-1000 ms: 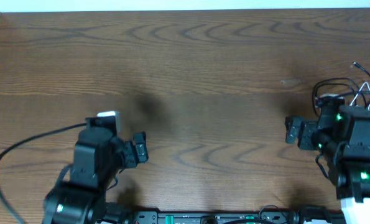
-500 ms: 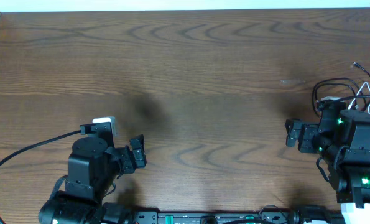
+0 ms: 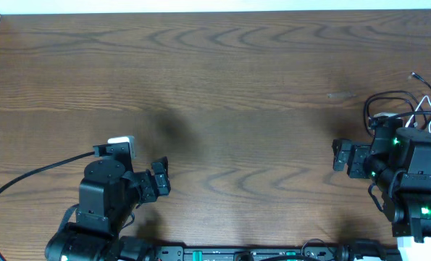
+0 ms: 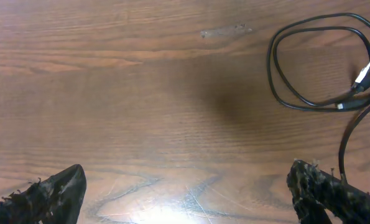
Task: Untangle cables
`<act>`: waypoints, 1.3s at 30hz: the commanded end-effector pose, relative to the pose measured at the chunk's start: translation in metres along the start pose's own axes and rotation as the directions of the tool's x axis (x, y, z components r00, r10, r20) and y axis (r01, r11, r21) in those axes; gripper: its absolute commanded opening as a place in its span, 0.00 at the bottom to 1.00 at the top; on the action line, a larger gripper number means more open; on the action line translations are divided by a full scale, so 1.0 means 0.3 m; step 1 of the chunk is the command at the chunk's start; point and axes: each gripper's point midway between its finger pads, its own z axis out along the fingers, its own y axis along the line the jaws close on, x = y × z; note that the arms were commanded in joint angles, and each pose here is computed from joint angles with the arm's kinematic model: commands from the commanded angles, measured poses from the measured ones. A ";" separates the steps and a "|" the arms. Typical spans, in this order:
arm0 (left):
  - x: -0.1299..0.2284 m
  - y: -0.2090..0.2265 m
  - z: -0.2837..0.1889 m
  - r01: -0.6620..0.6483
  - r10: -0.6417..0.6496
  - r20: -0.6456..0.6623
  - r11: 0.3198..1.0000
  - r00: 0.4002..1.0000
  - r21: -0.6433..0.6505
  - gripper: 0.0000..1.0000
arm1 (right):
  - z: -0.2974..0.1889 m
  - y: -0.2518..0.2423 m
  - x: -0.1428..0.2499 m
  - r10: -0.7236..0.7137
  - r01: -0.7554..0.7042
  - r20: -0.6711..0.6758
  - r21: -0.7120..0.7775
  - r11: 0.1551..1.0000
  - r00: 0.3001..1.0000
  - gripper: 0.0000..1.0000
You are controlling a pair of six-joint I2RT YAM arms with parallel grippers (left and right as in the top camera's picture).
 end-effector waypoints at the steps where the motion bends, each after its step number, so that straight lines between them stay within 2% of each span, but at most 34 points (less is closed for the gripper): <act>1: 0.001 0.009 0.002 0.002 -0.002 0.001 1.000 1.000 -0.014 0.98 | 0.006 0.003 0.010 0.008 -0.008 -0.009 -0.001 1.000 1.000 0.99; 9: 0.001 0.009 0.002 0.002 -0.002 0.001 1.000 1.000 -0.014 0.98 | -0.007 0.003 0.019 0.008 -0.008 -0.007 -0.001 1.000 1.000 0.99; 15: 0.001 0.009 0.002 0.002 -0.002 0.001 1.000 1.000 -0.014 0.98 | -0.082 0.019 -0.087 -0.023 0.026 0.180 -0.014 1.000 0.983 0.99; 20: 0.001 0.009 0.002 0.002 -0.002 0.001 1.000 1.000 -0.014 0.98 | -0.177 0.035 -0.162 -0.041 0.051 0.345 -0.021 0.998 0.938 0.99; 29: 0.001 0.009 0.002 0.002 -0.002 0.001 1.000 1.000 -0.014 0.98 | -0.239 0.065 -0.217 -0.052 0.102 0.585 -0.054 0.993 0.809 0.99; 39: 0.001 0.009 0.002 0.002 -0.002 0.001 1.000 1.000 -0.014 0.98 | -0.235 0.107 -0.212 -0.049 0.185 0.798 -0.079 0.980 0.600 0.99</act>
